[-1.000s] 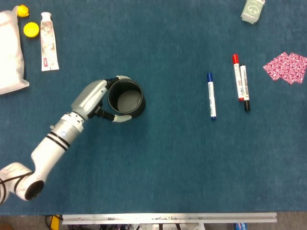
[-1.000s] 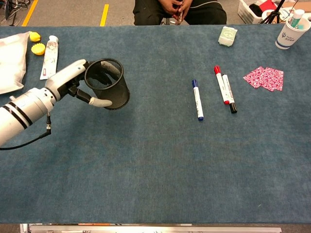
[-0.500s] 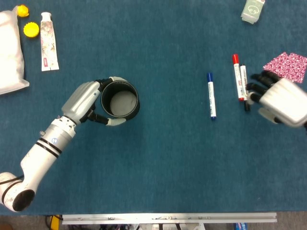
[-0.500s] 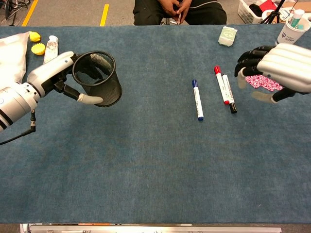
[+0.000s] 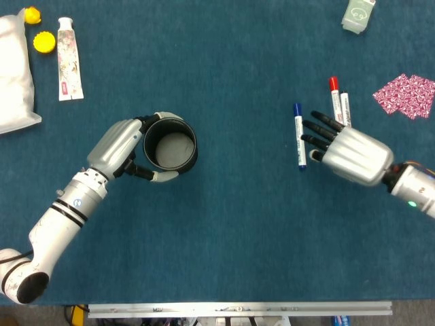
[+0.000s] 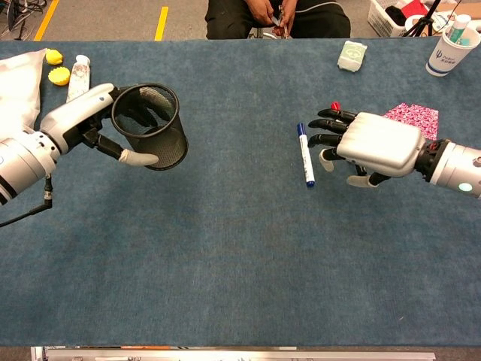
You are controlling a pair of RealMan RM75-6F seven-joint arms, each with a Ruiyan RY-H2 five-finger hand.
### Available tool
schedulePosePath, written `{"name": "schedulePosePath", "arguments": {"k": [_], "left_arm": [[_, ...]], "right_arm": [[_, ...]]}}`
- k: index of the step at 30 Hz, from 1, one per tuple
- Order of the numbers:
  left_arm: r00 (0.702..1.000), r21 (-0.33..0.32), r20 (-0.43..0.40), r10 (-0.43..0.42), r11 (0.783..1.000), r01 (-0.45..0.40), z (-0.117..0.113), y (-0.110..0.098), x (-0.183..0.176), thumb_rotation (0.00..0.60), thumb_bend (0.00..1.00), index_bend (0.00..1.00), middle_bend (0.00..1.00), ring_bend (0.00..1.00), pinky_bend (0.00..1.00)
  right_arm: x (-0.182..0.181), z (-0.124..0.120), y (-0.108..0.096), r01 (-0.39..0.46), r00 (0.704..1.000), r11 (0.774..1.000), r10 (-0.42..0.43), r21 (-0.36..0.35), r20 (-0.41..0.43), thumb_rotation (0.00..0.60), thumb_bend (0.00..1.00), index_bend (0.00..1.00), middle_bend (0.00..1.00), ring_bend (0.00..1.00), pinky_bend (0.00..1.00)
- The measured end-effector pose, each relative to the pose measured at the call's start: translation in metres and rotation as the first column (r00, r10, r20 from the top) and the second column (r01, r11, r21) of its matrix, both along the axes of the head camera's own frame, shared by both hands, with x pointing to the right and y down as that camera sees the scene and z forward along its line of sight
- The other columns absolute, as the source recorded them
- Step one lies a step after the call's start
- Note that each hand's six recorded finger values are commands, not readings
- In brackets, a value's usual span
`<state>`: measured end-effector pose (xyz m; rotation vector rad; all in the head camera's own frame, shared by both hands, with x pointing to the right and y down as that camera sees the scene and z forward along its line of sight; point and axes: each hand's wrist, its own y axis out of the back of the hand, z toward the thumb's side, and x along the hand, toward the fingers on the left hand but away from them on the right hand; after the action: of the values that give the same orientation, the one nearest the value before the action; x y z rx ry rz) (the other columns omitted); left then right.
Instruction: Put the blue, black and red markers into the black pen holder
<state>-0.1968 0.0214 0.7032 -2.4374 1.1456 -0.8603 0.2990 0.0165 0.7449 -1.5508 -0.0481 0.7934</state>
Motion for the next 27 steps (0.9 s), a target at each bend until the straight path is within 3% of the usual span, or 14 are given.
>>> {"name": "schedulePosePath", "arguments": {"k": [14, 27], "left_arm": [[1.0, 0.001, -0.004, -0.023, 1.0, 0.023, 0.0, -0.003, -0.006, 0.599, 0.14, 0.24, 0.41, 0.33, 0.28], [0.999, 0.0, -0.014, -0.033, 0.999, 0.033, 0.0, -0.004, -0.009, 0.595, 0.14, 0.24, 0.41, 0.33, 0.28]], "right_arm": [[-0.035, 0.032, -0.006, 0.044, 0.999, 0.999, -0.044, -0.005, 0.021, 0.6, 0.22, 0.48, 0.22, 0.06, 0.02], [-0.046, 0.043, -0.012, 0.046, 0.999, 0.999, -0.046, 0.002, 0.013, 0.6, 0.23, 0.48, 0.22, 0.06, 0.02]]}}
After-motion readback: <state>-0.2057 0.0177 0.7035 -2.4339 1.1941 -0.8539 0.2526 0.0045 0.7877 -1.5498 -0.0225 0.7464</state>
